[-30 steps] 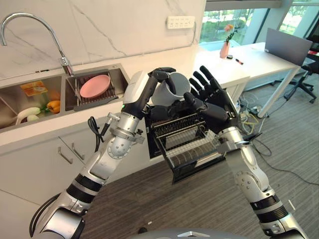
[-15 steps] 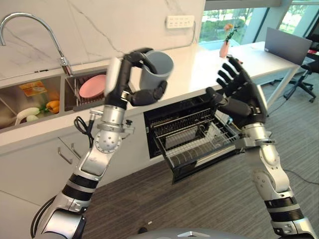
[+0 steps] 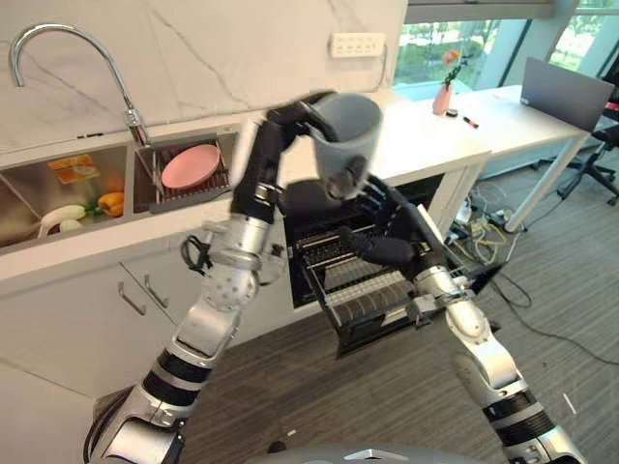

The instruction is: Place the dishes in the dishwasher.

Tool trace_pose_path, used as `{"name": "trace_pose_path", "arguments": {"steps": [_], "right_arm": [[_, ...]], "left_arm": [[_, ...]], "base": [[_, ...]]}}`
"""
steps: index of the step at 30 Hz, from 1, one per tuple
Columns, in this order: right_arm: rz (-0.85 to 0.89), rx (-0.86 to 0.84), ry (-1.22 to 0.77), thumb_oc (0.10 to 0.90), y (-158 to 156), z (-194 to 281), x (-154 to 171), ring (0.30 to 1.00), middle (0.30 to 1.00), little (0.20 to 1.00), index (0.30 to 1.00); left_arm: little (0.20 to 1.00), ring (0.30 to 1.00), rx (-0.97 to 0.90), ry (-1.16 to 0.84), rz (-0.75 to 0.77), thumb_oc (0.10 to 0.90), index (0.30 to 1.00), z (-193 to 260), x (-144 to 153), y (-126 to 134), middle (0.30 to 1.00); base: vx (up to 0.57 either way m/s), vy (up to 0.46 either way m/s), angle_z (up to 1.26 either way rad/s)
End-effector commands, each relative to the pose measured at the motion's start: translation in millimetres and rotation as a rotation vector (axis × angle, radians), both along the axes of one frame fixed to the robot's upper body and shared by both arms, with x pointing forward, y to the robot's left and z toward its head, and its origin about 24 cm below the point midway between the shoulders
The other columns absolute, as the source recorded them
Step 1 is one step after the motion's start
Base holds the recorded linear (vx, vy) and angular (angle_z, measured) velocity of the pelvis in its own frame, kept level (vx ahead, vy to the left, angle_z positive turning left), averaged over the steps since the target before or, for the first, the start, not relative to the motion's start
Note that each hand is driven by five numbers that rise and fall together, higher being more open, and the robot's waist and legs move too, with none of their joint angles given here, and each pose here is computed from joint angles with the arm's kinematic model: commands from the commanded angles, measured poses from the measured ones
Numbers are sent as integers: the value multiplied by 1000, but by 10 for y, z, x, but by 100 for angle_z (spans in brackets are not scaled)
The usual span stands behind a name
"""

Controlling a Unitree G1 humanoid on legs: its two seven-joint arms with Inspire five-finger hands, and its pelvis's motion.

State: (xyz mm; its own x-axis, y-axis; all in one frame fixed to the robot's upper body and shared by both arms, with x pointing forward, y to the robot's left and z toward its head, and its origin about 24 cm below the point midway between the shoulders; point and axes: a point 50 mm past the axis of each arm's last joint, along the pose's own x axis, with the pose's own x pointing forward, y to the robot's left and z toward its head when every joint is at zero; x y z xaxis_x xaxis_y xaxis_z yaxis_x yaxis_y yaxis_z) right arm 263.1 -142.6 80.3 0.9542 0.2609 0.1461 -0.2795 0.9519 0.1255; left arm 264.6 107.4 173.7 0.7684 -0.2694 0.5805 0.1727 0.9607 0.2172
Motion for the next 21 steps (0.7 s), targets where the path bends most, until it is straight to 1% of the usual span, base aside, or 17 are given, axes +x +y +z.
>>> {"name": "trace_pose_path", "arguments": {"steps": [1,3,10,15,18,21], "right_arm": [[-1,148,-300,800,69,721,168,900,900,900,900],[14,180,-325,800,147,818,182,900,900,900,900],[4,169,-414,800,186,1027,167,900,900,900,900],[5,151,-470,800,196,1125,130,900,900,900,900],[16,141,-496,800,195,1167,98,900,900,900,900],[16,124,-521,800,188,1205,77,900,900,900,900]], "left_arm": [[300,300,-54,-118,-102,400,300,257,-60,-96,300],[300,300,-25,-57,-146,400,300,138,-53,-195,300],[300,300,53,-20,-141,400,300,9,-26,-242,300],[300,300,121,-54,-106,400,300,6,-19,-211,300],[300,300,197,-98,-66,400,300,8,-4,-188,300],[300,300,214,-106,-75,400,300,7,-8,-191,300]], "base": [[0,0,0],[0,0,0],[0,0,0],[0,0,0],[0,0,0],[0,0,0]]}}
